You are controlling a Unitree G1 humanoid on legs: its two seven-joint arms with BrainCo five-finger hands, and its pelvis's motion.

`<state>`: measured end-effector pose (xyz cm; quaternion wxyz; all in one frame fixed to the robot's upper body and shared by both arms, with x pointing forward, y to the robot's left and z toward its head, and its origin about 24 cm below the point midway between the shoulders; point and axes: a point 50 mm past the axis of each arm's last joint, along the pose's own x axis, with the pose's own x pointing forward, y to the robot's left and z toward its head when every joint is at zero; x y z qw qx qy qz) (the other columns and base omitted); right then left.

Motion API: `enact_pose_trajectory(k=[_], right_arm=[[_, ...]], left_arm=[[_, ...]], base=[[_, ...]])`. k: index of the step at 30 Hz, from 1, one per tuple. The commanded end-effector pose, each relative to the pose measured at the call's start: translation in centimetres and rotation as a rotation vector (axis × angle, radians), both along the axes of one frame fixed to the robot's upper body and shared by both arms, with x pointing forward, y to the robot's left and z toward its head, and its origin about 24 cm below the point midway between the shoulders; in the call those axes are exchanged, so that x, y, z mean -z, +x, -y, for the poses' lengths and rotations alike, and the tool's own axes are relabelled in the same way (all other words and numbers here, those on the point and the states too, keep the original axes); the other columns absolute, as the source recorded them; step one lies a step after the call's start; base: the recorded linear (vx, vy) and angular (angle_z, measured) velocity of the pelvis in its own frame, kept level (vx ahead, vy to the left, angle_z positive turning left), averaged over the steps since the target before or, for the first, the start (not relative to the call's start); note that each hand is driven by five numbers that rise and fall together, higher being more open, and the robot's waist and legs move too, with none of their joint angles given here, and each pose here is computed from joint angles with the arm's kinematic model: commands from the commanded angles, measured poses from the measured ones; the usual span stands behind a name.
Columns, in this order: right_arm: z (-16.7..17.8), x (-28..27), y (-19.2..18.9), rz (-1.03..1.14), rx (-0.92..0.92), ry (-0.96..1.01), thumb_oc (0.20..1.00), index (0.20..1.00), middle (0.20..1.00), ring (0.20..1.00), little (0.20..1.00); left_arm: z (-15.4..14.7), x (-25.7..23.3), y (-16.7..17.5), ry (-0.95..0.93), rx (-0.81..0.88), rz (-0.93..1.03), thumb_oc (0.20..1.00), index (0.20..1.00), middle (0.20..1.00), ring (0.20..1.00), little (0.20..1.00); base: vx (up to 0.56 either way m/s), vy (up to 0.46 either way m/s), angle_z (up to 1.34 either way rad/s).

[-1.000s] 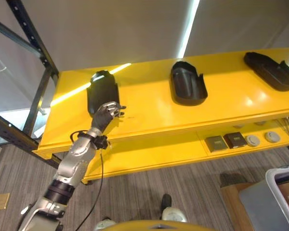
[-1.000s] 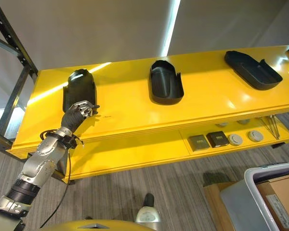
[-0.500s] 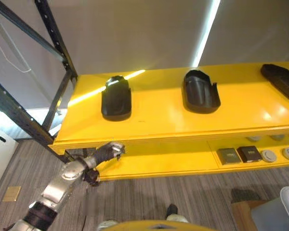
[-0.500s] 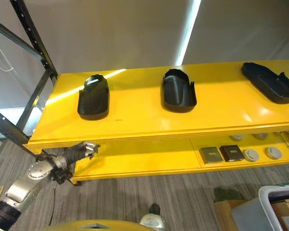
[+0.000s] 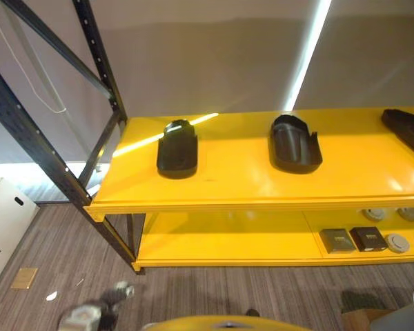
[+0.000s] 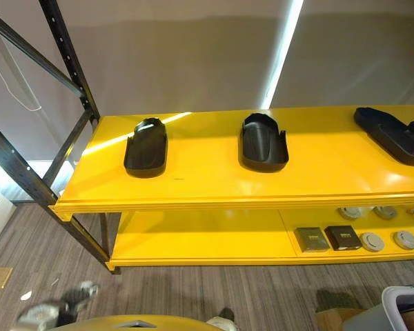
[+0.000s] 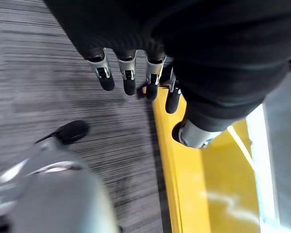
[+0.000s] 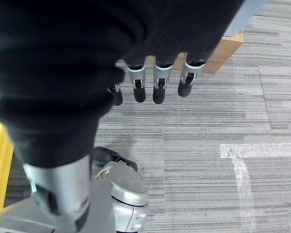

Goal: Move parts from the plastic box to the shelf.

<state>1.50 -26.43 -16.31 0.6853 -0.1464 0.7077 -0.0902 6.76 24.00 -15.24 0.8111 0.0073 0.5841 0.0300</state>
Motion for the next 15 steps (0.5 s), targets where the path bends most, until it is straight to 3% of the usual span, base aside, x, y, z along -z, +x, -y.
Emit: enact_pose_trajectory(k=[1,6,10,15], right_arm=[[-0.1,-0.1,2.2,0.022,-0.064,-0.030,1.000,1.000,1.000,1.000,1.000],[-0.4,0.1,2.1,0.018,-0.077,-0.014,1.000,1.000,1.000,1.000,1.000],[-0.5,0.1,2.2,0.019,-0.101,-0.011,1.000,1.000,1.000,1.000,1.000],[-0.5,0.1,2.2,0.017,-0.132,-0.005,1.000,1.000,1.000,1.000,1.000]], left_arm=[[0.0,-0.1,2.3,0.061,-0.059,0.136,1.000,1.000,1.000,1.000,1.000],[0.6,-0.2,3.0,0.171,-0.007,0.252,1.000,1.000,1.000,1.000,1.000],[1.8,0.6,1.9,0.008,-0.100,0.159,1.000,1.000,1.000,1.000,1.000],[1.5,0.7,1.6,0.005,-0.136,0.151,1.000,1.000,1.000,1.000,1.000]], base=[[-0.01,-0.025,0.03],[0.00,-0.013,0.04],[0.00,0.000,0.00],[0.00,0.002,-0.03]])
